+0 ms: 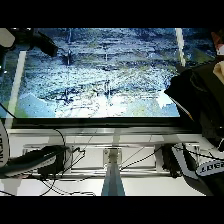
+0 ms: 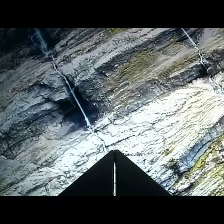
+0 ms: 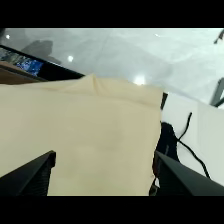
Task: Fold the clothes and pants, and hang the long-sleeved shirts on hangers.
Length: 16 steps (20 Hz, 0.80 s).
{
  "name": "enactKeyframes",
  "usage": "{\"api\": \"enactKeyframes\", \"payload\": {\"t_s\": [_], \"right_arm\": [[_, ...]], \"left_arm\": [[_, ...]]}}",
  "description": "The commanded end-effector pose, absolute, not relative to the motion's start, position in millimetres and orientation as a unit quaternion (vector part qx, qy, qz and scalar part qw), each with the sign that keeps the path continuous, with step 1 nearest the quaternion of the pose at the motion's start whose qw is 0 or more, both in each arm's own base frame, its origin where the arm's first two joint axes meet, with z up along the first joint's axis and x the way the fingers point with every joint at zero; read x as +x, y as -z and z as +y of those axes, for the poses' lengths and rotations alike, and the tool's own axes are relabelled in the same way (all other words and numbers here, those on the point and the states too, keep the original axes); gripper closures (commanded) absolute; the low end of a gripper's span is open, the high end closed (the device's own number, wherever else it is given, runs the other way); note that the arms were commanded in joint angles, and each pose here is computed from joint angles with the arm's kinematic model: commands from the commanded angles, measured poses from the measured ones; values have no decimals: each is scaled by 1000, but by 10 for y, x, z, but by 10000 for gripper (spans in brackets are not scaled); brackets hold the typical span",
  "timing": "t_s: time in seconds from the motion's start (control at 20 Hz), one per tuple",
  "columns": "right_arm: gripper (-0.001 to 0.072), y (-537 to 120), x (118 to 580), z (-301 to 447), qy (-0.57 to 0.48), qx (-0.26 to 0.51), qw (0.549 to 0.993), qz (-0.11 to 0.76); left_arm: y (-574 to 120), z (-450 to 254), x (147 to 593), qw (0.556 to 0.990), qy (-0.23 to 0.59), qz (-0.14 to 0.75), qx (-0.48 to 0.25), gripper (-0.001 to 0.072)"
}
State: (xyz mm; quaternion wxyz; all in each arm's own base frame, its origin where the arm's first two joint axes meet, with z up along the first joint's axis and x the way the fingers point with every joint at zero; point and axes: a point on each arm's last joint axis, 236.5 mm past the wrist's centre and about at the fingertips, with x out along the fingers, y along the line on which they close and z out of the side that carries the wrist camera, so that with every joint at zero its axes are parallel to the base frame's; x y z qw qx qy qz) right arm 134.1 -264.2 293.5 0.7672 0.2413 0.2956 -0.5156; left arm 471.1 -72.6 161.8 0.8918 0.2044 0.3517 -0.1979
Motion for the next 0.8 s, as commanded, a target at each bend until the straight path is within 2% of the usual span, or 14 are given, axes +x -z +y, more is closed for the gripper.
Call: {"api": "enactKeyframes", "payload": {"t_s": [0.0, 0.05, 0.15, 0.25, 0.35, 0.45, 0.6, 0.75], "right_arm": [[101, -2841, 1713, -2441, 427, 264, 806, 313], [112, -2832, 1990, -2262, 365, 263, 833, 321], [238, -2837, 2510, -1769, 236, 246, 876, 340], [335, -2816, 2851, -1239, 133, 185, 901, 369], [489, -2770, 3048, -712, 53, 112, 910, 395], [699, -2794, 3185, -313, 5, 51, 919, 392], [699, -2900, 3335, 21, -28, -14, 932, 362], [698, -2960, 3386, 124, -39, -26, 937, 346]], "left_arm": [[-1614, -719, 4715, 892, 197, 352, 205, 692], [-1615, -720, 4715, 892, 197, 352, 205, 692], [-1615, -720, 4715, 892, 197, 352, 205, 693], [-1615, -720, 4715, 892, 197, 352, 205, 692], [-1615, -720, 4715, 892, 197, 352, 205, 693], [-1615, -720, 4715, 892, 197, 352, 205, 692], [-1615, -720, 4715, 892, 197, 352, 205, 692], [-1615, -720, 4715, 892, 197, 352, 205, 692]]}}
